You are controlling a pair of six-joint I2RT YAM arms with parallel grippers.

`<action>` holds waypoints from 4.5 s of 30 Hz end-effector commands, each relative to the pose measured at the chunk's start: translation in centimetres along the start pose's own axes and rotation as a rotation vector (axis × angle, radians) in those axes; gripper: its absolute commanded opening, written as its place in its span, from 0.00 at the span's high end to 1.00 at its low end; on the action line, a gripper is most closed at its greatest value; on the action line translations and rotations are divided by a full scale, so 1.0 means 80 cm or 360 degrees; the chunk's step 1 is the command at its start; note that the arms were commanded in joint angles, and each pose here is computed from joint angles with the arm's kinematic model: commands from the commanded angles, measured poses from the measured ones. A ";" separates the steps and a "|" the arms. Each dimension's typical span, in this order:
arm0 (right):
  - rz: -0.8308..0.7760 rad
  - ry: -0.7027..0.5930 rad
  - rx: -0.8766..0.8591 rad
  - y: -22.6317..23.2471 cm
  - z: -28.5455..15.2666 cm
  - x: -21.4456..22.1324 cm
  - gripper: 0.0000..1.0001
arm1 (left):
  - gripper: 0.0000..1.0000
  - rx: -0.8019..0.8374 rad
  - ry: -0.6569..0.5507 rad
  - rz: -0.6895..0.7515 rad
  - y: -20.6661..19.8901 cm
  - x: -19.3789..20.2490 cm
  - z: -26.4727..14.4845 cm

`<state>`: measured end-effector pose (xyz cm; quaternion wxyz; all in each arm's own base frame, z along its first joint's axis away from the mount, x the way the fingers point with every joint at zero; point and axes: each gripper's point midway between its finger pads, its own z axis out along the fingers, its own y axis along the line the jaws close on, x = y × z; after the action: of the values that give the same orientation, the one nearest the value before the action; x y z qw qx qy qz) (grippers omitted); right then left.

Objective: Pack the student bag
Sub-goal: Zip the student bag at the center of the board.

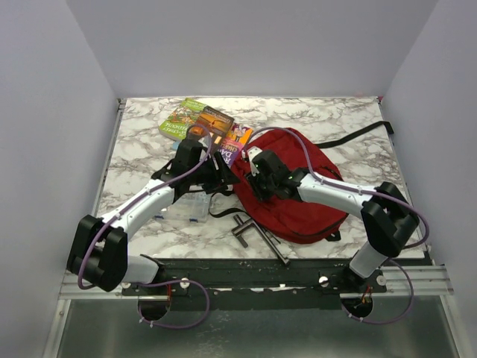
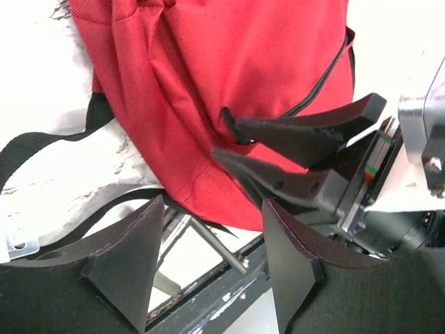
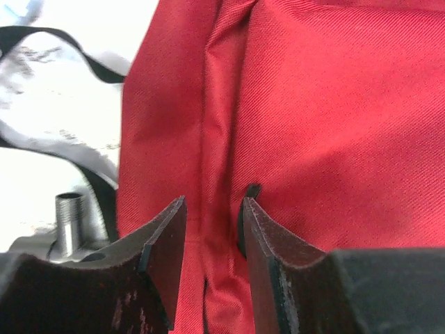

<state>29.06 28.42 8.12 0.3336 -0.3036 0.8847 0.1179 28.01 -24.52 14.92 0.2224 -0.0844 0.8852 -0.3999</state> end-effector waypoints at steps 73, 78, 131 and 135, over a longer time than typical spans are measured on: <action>0.1676 0.0007 -0.0177 -0.030 -0.056 -0.011 0.99 | 0.44 0.0096 -0.0082 0.0362 -0.036 0.107 0.110; 0.1688 -0.0001 -0.0193 -0.028 -0.056 -0.014 0.99 | 0.42 0.0110 0.0026 -0.0057 -0.038 0.117 0.111; 0.1830 -0.0468 0.0290 -0.368 -0.057 0.043 0.99 | 1.00 -0.0031 0.0101 -0.0573 0.033 0.143 0.131; 0.1732 -0.0299 0.0347 -0.372 -0.049 0.057 0.99 | 1.00 0.0082 0.0157 -0.0429 0.002 0.139 0.136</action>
<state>40.00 4.61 6.70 0.2761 0.2796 0.8775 0.2748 24.56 -35.02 5.63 0.1377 -0.2317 0.8388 -0.4731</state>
